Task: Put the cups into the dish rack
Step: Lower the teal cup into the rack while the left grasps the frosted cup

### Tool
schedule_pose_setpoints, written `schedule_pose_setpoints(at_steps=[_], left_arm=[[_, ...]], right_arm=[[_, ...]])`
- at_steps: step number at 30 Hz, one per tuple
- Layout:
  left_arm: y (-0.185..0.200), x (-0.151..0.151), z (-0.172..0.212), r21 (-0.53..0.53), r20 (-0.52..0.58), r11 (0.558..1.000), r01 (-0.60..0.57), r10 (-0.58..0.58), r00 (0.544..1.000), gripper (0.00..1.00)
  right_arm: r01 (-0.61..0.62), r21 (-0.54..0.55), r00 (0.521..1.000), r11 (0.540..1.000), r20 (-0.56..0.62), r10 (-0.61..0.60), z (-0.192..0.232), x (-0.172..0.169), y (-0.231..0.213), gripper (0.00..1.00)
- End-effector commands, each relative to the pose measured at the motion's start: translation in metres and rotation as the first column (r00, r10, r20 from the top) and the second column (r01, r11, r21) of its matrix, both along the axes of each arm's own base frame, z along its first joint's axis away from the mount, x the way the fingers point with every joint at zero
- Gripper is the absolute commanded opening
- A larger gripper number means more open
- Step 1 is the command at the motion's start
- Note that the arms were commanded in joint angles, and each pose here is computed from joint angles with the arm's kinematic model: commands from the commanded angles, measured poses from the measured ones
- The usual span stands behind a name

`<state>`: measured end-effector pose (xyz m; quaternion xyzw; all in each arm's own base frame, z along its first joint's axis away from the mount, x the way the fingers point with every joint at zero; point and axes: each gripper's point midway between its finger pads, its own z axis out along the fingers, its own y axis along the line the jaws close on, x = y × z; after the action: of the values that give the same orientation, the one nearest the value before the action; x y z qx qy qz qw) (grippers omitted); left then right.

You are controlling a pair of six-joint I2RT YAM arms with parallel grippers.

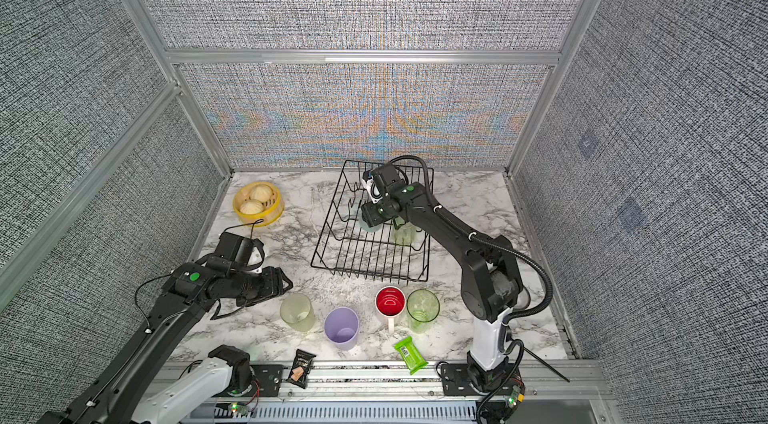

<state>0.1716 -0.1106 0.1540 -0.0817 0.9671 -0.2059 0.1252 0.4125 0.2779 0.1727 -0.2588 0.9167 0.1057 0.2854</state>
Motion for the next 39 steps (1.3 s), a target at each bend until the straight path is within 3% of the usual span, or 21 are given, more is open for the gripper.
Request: schedule_pose_setpoints(at_steps=[1, 8, 26, 33, 39], left_arm=[[0.004, -0.013, -0.009, 0.006, -0.069, 0.999, -0.033, 0.033, 0.997, 0.64], [0.001, -0.02, -0.023, 0.012, -0.156, 1.0, -0.027, 0.029, 0.987, 0.64], [0.004, -0.021, -0.033, 0.022, -0.18, 0.997, -0.08, 0.083, 0.98, 0.64], [0.006, -0.02, -0.035, 0.034, -0.187, 0.995, -0.092, 0.097, 0.978, 0.64], [0.006, -0.019, -0.04, 0.045, -0.203, 0.993, -0.111, 0.118, 0.972, 0.61]], right_arm=[[-0.001, -0.114, 1.0, 0.994, -0.006, 0.001, -0.01, 0.002, -0.011, 0.63], [0.002, -0.171, 0.999, 0.985, -0.049, -0.011, -0.031, 0.009, -0.01, 0.63], [0.0, -0.236, 0.997, 0.972, -0.075, -0.018, -0.063, 0.018, -0.011, 0.72], [0.018, -0.221, 0.998, 0.975, -0.048, -0.03, -0.049, 0.019, -0.012, 0.85], [0.021, -0.116, 1.0, 0.993, 0.001, -0.021, -0.012, 0.01, -0.008, 0.85]])
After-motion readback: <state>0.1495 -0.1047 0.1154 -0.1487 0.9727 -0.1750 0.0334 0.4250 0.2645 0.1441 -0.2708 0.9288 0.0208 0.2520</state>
